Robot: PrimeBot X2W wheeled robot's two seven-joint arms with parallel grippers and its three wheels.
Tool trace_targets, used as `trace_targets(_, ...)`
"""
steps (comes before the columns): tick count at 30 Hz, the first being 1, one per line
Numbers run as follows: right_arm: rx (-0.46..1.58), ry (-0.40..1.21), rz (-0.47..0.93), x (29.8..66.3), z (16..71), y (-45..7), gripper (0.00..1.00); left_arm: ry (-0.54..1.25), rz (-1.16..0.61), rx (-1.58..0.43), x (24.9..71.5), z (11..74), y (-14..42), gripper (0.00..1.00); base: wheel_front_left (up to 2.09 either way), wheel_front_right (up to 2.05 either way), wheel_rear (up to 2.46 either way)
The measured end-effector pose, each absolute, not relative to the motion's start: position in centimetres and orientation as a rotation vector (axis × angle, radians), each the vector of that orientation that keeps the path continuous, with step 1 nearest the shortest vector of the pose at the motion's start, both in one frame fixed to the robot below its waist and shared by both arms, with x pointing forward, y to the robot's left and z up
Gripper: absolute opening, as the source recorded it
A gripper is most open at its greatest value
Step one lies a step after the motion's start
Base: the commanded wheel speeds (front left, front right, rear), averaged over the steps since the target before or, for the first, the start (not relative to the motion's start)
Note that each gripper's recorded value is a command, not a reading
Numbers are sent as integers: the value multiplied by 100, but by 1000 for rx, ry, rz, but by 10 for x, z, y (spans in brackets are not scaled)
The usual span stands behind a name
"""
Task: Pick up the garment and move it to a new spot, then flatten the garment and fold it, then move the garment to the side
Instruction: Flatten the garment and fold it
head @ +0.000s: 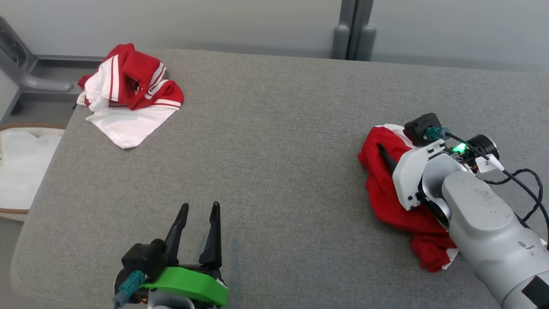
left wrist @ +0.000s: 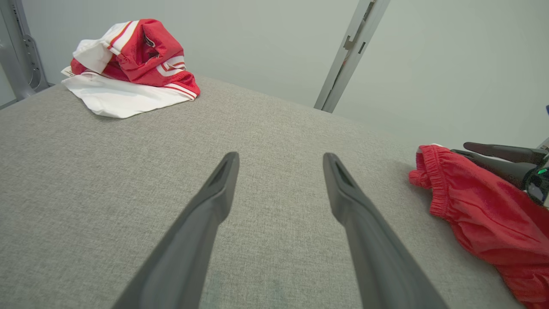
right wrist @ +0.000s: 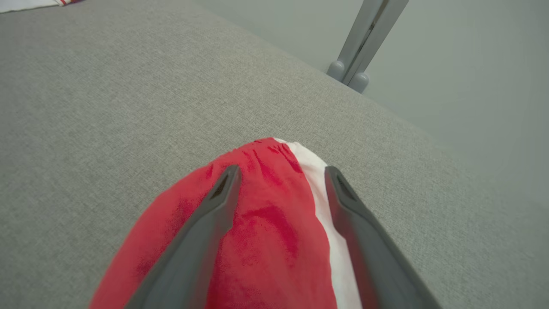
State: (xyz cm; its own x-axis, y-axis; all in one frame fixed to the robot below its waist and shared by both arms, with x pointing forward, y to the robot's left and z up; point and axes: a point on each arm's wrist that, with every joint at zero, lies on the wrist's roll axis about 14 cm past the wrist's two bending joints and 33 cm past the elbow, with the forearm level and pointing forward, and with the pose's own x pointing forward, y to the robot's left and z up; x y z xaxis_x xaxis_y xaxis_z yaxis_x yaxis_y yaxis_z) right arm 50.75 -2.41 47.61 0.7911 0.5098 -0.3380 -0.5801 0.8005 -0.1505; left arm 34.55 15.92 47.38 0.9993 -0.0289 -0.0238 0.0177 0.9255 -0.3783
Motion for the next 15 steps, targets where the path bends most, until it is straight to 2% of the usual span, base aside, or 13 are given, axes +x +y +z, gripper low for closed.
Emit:
trace_targets(9,-225,531,623,489,418,-14,100,46,3,-388,346,468,166,100,0,0,0)
trace_targets(10,-222,540,624,487,415,-14,69,46,1,-387,347,468,166,100,0,0,0)
trace_targets(11,-222,544,625,486,414,-14,46,45,1,-387,348,468,166,100,0,0,0)
trace_targets(12,-224,545,627,485,412,-14,18,46,0,-387,348,468,165,100,0,0,0)
trace_targets(13,-220,545,628,485,411,-14,3,47,-2,-387,349,468,165,100,0,0,0)
trace_targets(15,-208,535,626,484,411,-14,0,48,-5,-387,349,468,164,100,0,0,0)
